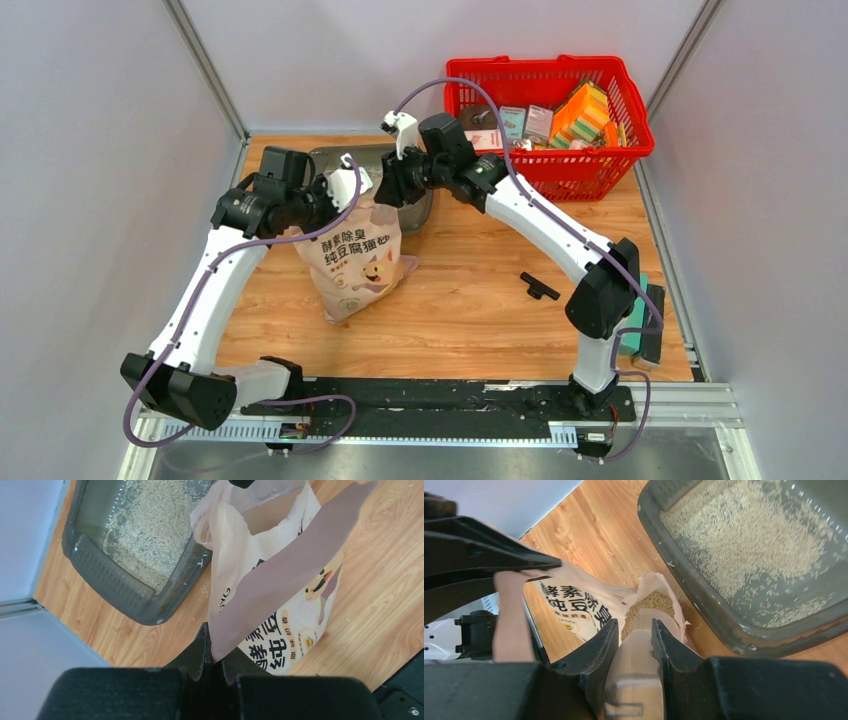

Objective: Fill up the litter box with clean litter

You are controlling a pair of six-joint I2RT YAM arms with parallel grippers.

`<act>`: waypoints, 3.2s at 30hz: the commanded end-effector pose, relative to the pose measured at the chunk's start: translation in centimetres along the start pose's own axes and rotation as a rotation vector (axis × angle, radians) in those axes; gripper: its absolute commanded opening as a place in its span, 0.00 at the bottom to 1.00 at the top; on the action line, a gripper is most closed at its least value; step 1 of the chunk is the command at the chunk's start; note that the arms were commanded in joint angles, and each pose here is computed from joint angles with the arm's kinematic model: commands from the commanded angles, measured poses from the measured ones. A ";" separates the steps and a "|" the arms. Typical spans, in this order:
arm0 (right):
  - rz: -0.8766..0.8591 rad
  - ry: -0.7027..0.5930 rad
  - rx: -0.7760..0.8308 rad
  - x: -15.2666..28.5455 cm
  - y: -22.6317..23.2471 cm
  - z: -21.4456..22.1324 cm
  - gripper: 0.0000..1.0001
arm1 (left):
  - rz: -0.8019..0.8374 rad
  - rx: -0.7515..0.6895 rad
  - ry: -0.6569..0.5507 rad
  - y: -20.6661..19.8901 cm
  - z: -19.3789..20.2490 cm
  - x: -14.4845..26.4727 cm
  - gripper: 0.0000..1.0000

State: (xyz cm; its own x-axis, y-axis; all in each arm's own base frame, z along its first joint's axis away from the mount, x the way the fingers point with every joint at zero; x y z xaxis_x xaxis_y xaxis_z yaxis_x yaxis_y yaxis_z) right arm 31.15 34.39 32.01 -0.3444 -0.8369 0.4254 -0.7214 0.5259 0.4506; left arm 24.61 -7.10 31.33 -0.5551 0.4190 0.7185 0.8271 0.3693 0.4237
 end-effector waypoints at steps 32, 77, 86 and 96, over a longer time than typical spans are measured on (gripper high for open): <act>0.438 -0.033 -0.127 -4.0 -5.0 8.1 0.00 | 0.039 0.261 -0.360 -4.1 -3.7 3.0 0.00; -0.131 -0.264 -0.912 -1.7 -4.8 -0.8 0.00 | -0.081 0.084 -0.298 -1.6 -3.7 3.9 0.00; -0.169 -0.293 -0.882 0.5 -6.7 -1.9 0.00 | -0.106 -0.041 -0.270 -2.6 -2.4 5.2 0.00; -0.181 -0.292 -0.927 2.6 -9.0 -2.8 0.00 | -0.096 -0.110 -0.262 -3.5 -1.6 5.4 0.00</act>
State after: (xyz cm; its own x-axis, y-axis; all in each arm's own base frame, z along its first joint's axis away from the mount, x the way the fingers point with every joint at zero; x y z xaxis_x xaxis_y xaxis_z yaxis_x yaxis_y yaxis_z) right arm 37.16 29.71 26.99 -0.4130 -0.8805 0.2326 0.0171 0.2478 0.9687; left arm 19.42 -7.32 32.19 -0.5832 0.5336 0.6125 0.8120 0.3627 0.4572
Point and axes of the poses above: each gripper's point midway between its finger pads, its own x axis back along the fingers, its own y axis along the line the jaws close on, z = x × y, the point moved 8 cm from there along x, back along the fingers, and after that the axes turned 10 degrees about -x, right-handed, at the moved point
